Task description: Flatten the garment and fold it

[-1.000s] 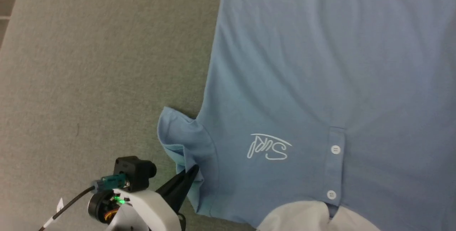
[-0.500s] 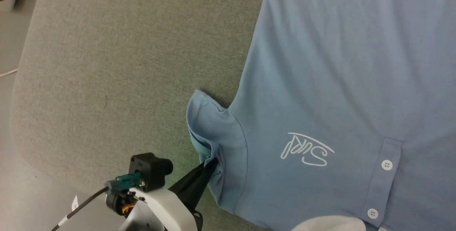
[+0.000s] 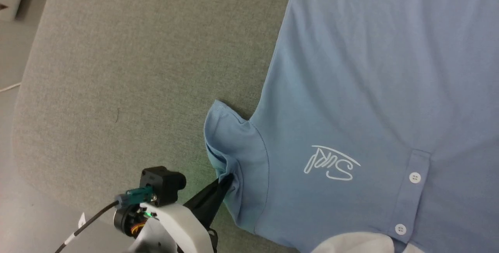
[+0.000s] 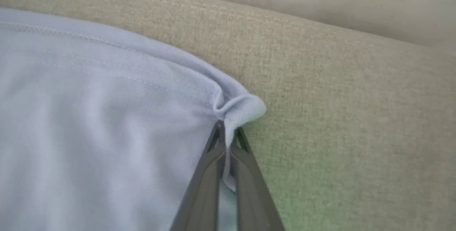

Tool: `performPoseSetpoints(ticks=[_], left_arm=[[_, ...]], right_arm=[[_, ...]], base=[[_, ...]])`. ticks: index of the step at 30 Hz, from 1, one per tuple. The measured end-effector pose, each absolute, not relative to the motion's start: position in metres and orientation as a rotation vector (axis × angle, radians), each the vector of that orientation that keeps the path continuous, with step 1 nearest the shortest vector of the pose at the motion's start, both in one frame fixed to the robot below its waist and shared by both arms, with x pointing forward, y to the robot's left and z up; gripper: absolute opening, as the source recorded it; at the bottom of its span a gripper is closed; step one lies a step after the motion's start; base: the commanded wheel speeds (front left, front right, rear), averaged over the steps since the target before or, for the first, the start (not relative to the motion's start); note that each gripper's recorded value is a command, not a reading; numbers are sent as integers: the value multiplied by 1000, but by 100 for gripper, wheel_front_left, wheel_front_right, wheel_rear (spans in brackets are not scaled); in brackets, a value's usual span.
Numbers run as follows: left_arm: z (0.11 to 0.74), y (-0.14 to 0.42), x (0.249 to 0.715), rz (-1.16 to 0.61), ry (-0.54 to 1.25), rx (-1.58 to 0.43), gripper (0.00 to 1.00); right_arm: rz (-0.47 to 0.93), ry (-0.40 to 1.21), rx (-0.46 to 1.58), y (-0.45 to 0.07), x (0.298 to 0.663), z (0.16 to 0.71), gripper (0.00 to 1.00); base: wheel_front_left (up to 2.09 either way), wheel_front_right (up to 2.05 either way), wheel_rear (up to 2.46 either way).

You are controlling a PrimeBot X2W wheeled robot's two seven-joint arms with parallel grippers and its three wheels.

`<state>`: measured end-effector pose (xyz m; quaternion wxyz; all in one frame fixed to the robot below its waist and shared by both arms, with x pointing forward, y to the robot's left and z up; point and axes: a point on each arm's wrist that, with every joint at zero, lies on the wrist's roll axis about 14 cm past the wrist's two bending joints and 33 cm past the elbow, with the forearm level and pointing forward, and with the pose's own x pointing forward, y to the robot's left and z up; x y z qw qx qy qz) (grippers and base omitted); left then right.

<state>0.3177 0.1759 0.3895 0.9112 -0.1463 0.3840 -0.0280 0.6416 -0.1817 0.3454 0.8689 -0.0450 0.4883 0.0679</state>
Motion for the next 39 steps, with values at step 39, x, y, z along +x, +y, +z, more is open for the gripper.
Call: performPoseSetpoints(ticks=[39], left_arm=[[441,133,318,-286,625,-274,0]], right_arm=[[-57,1150,15,-304,280,395,0]], base=[[0,0,0]])
